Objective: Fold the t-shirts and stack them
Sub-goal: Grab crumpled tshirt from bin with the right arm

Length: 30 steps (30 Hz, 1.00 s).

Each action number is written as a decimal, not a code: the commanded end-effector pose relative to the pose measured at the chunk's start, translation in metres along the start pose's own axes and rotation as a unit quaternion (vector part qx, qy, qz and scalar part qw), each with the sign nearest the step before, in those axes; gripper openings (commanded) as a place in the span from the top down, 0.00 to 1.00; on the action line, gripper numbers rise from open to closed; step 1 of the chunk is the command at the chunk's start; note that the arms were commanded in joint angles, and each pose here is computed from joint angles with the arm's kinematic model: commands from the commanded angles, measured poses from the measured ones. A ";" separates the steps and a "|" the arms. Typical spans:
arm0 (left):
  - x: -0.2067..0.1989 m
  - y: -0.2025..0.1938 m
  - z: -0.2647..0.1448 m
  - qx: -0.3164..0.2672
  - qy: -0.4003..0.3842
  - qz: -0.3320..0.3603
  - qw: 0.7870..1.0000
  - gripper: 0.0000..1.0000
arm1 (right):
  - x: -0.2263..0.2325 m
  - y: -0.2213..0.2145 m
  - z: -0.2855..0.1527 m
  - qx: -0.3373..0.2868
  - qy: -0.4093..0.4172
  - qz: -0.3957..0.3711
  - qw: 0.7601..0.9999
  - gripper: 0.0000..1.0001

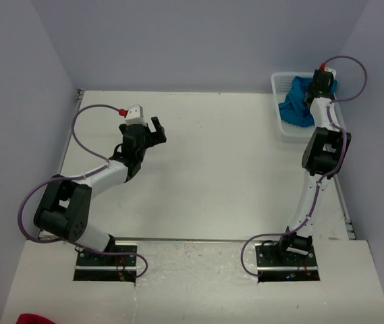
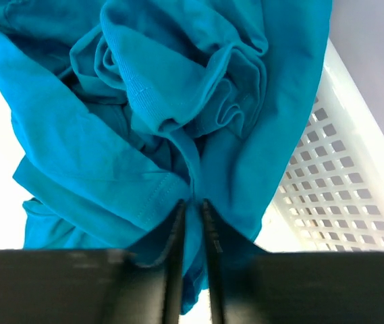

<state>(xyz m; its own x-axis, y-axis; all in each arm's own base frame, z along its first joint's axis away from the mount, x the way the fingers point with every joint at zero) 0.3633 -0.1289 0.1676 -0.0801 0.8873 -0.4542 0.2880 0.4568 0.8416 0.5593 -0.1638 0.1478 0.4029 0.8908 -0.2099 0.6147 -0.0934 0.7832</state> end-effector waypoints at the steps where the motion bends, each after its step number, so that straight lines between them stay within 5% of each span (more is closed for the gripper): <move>1: -0.007 0.015 0.003 -0.018 -0.004 0.003 1.000 0.00 | -0.002 0.004 -0.001 -0.006 -0.008 0.002 1.000 0.80; 14: -0.009 0.019 0.003 -0.021 -0.010 0.002 1.000 0.00 | -0.005 -0.015 -0.002 0.049 -0.029 0.000 0.998 0.71; 30: -0.008 0.017 0.005 -0.014 -0.005 0.008 1.000 0.00 | -0.002 -0.022 0.003 0.074 -0.023 -0.002 0.997 0.79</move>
<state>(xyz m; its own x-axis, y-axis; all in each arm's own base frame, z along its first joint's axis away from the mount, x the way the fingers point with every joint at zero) 0.3632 -0.1285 0.1666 -0.0838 0.8936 -0.4410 0.3012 0.4446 0.8436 0.5484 -0.1639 0.1185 0.4017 0.8821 -0.2461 0.7222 -0.1399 0.6774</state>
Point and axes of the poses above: each gripper's point midway between its finger pads, its own z axis out along the fingers, its own x axis along the line the jaws close on, y = z × x, the point moved 7 cm from there along -z, back along the fingers, and after that the axes turned 10 degrees about -z, right-handed, at the moved point
